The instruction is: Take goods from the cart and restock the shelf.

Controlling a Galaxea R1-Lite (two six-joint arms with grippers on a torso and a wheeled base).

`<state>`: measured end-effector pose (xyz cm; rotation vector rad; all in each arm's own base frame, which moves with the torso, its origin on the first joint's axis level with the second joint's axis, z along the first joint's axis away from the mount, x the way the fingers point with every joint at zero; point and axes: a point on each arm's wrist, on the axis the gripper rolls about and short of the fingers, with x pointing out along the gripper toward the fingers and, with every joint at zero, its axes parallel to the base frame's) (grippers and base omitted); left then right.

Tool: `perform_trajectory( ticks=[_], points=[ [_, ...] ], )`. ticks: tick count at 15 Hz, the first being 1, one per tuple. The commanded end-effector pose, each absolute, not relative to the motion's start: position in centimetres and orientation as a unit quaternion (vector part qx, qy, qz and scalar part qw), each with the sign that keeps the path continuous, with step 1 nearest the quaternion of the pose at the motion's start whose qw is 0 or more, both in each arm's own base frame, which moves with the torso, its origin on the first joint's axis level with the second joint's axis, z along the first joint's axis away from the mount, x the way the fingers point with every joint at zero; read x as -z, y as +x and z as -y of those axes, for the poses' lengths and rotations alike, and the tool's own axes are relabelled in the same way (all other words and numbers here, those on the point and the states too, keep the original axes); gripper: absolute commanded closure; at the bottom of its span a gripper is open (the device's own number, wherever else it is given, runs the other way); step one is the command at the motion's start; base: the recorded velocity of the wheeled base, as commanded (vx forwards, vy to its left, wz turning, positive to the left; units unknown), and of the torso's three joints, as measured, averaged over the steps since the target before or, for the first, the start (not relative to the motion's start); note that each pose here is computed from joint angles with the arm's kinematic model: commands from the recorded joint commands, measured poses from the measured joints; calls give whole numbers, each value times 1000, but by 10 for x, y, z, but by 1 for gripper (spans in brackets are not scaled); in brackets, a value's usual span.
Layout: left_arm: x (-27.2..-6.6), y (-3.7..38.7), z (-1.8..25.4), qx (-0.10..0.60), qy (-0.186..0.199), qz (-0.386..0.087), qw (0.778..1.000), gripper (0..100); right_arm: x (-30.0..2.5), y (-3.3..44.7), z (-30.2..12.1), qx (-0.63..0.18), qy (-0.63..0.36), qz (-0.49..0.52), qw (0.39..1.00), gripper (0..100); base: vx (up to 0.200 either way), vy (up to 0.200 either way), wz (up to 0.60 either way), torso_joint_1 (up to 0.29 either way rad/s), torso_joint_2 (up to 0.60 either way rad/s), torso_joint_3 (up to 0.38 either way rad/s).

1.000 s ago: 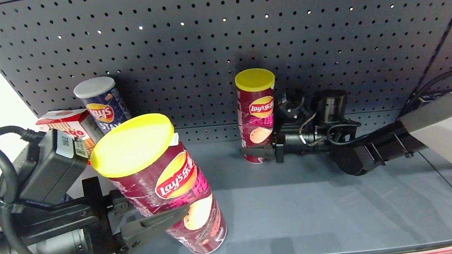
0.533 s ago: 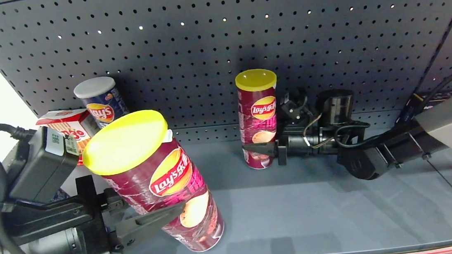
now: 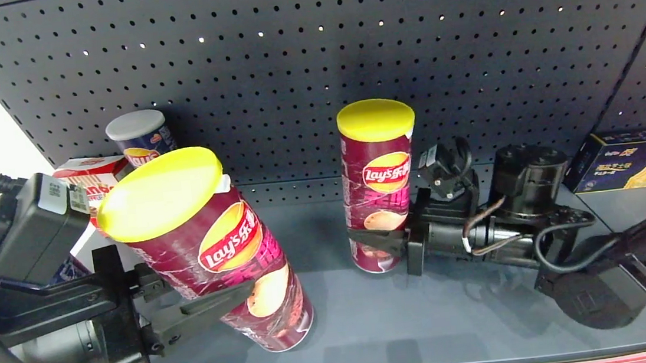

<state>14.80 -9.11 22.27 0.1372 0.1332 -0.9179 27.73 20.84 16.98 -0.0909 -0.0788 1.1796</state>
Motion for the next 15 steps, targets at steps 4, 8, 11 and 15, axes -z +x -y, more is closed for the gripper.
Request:
perform_trajectory(
  ticks=[4,8,11,15],
  points=[
    [-223,148,91,441,66,-65,893,100,-141,227,-203,-565,-33,17,824,100,0,0,0,0,0,0],
    [-223,148,91,441,66,-63,893,100,-133,225,-201,-563,-34,9,826,100,0,0,0,0,0,0],
    [-223,148,91,441,66,-64,893,100,-126,229,-202,-561,-36,-1,827,100,0,0,0,0,0,0],
    [-223,148,91,441,66,-64,893,100,-123,230,-203,-561,-36,-4,827,100,0,0,0,0,0,0]
  ],
)
